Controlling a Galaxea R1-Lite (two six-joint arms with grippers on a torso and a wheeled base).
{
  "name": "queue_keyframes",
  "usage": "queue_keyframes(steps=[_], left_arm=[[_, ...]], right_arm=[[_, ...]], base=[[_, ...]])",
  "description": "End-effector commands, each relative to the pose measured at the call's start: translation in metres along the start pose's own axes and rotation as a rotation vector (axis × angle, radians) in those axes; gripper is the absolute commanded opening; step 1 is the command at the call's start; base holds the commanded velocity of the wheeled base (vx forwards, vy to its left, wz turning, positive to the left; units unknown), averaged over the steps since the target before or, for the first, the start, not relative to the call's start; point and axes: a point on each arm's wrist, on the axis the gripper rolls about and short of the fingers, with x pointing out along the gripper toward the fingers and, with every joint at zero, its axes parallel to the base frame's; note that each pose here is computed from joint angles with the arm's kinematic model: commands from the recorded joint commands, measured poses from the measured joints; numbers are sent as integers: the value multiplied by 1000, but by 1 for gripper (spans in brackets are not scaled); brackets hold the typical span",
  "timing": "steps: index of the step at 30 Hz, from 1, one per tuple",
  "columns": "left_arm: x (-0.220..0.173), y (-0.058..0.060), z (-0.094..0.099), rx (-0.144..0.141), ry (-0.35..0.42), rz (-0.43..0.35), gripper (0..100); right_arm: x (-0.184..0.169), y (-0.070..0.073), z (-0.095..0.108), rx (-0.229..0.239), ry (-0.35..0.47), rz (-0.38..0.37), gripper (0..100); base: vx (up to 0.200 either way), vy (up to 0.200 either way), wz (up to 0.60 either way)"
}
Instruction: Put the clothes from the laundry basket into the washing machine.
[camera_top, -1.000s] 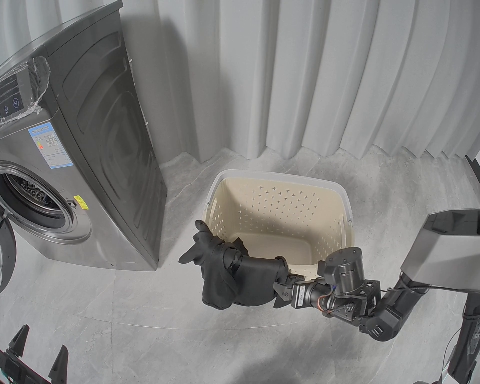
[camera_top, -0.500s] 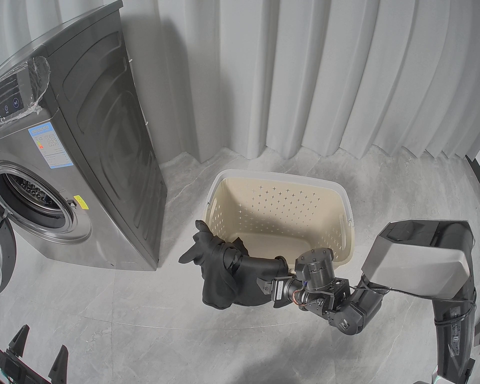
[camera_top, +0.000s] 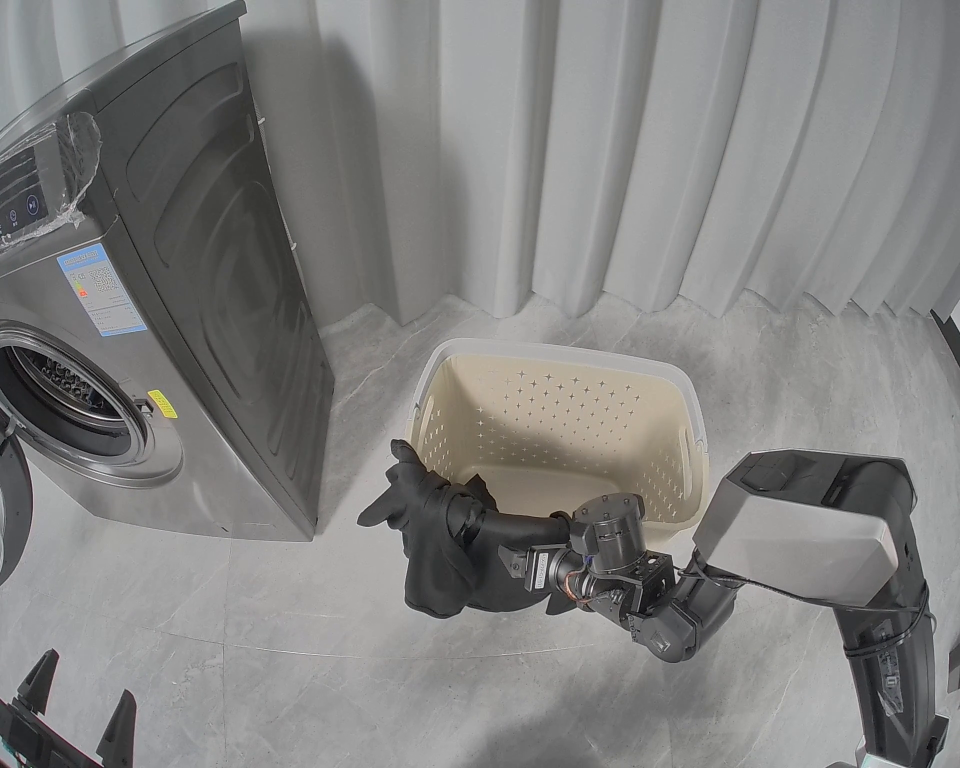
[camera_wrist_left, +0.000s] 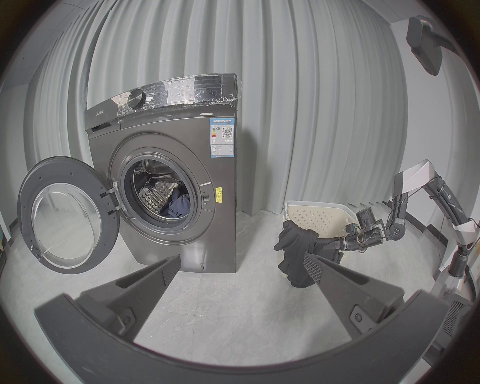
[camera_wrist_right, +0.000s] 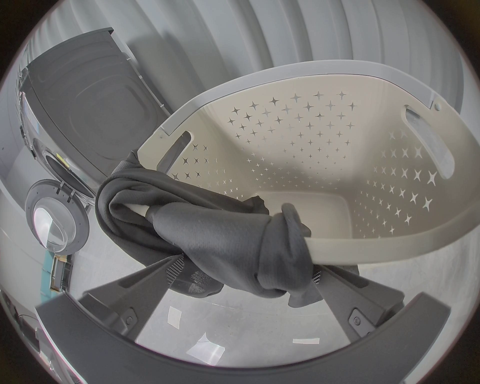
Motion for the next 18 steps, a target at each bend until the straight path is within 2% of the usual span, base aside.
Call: queue_keyframes(steps=[1,4,5,14,18], left_arm=[[0,0,-2,0,-6,-1,100],[0,0,-2,0,-6,-1,100],[0,0,-2,0,-6,-1,100],[0,0,-2,-5,-6,3,100],[0,0,-2,-8,-6,4,100]], right_arm=[[3,0,0,2,-5,1,100],[3,1,1,4,-15,4,100],[4,1,2,4,-18,5,0],[2,3,-1,1,-10,9,0],[-5,6,4,1,-27,21,0]], base=[[0,0,0],[0,0,0],[0,0,0],[0,0,0],[0,0,0]])
